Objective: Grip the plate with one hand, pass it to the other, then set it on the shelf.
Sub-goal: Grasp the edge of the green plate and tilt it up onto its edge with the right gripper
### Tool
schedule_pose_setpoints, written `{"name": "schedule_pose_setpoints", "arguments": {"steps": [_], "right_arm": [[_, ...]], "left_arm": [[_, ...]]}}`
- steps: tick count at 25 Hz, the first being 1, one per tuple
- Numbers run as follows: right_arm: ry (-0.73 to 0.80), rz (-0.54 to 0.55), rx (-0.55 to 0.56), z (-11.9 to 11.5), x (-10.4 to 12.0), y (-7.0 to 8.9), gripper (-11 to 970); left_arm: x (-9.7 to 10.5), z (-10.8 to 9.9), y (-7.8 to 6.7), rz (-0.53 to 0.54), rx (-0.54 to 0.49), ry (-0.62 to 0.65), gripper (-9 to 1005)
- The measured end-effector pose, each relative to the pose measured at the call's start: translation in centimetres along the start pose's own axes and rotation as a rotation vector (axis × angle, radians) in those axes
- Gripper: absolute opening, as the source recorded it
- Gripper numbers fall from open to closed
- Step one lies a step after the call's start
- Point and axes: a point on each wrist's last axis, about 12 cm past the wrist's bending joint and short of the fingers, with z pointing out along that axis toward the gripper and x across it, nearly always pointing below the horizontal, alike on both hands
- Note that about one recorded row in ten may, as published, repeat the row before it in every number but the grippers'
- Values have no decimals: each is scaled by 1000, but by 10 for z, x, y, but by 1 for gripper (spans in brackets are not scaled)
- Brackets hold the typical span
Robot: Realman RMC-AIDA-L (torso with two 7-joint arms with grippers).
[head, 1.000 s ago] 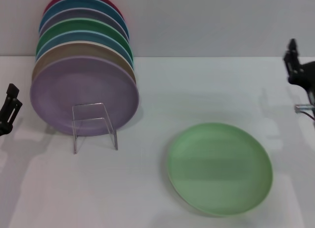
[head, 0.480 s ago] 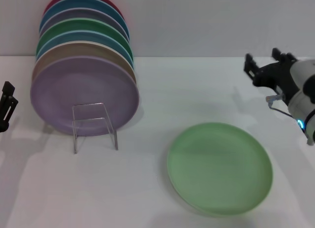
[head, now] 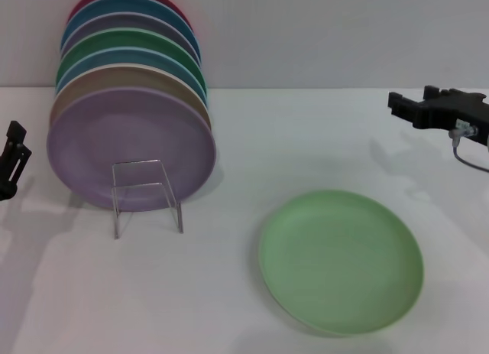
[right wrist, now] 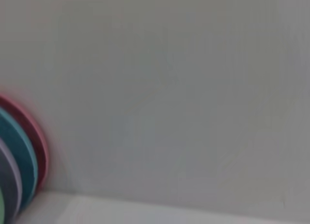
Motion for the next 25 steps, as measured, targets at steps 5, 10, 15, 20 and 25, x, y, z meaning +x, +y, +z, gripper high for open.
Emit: {"name": "schedule_pose_setpoints", "arguments": {"steps": [5,10,15,20,25], "right_arm": [[137,-63,-39,1,-17,4,631],[291,-67,-77,-5,-34,8,632],[441,4,-107,-12,-42,6,632],[568,57,-111,-18,-43,4,623],[663,84,-100,-15,-36,1,603]], "left_arm": [[-1,2,0,0,0,-5,817],[-1,3,0,0,-1,-12,817],[-3,4,-1,-6,1,-28,816],[-5,4,-3,-9,5,-44,816],[-7,5,-4,-10,12,-66,816]]}}
